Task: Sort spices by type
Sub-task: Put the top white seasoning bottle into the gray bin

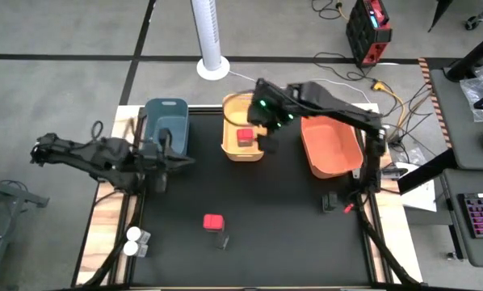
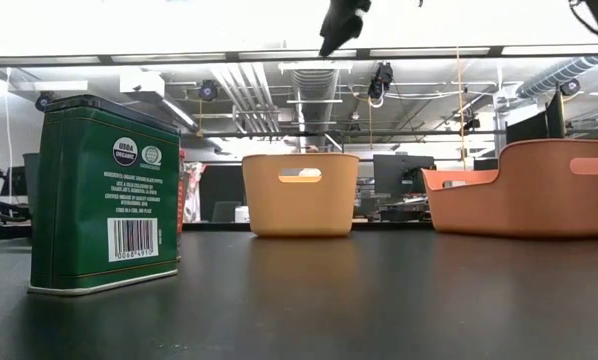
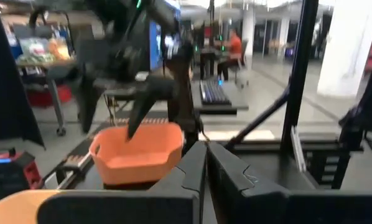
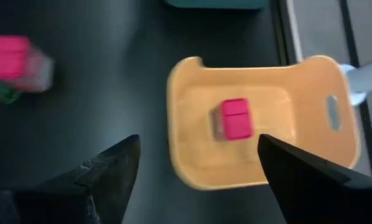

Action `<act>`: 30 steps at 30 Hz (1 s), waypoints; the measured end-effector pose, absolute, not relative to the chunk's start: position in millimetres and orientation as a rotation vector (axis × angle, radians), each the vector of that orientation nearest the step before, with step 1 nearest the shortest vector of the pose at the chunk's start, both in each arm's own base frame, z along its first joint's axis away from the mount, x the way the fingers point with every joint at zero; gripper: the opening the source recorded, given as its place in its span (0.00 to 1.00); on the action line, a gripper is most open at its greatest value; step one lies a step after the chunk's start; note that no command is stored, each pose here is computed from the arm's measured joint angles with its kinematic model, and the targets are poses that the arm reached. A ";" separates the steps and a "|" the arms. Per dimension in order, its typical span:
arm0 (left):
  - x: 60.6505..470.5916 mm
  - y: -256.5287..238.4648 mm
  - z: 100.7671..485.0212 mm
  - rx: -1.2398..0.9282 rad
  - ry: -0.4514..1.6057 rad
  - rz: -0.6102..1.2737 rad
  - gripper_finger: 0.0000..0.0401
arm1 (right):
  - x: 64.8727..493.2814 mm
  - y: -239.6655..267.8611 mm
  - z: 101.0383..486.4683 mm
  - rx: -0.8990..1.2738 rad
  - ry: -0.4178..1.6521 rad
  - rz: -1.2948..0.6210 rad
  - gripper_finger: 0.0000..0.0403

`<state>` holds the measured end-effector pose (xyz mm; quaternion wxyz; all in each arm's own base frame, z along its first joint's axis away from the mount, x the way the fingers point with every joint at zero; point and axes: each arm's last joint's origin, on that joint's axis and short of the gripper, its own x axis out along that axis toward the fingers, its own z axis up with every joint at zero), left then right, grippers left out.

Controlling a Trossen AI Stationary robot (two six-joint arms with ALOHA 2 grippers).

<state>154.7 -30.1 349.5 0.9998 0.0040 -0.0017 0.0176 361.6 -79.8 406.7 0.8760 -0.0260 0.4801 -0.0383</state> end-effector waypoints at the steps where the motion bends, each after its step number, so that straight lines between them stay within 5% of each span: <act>1: 159.8 -31.3 346.6 0.014 0.017 0.035 0.00 | 357.2 -69.3 407.8 -0.051 1.001 -0.066 0.77; 14: 200.5 -39.5 321.0 -0.224 0.145 0.110 0.00 | 297.8 58.4 369.3 -0.176 0.835 -0.085 0.69; 30: 236.8 -82.9 301.2 -0.681 0.323 0.001 0.00 | 246.7 146.0 288.4 -0.308 0.634 -0.119 0.72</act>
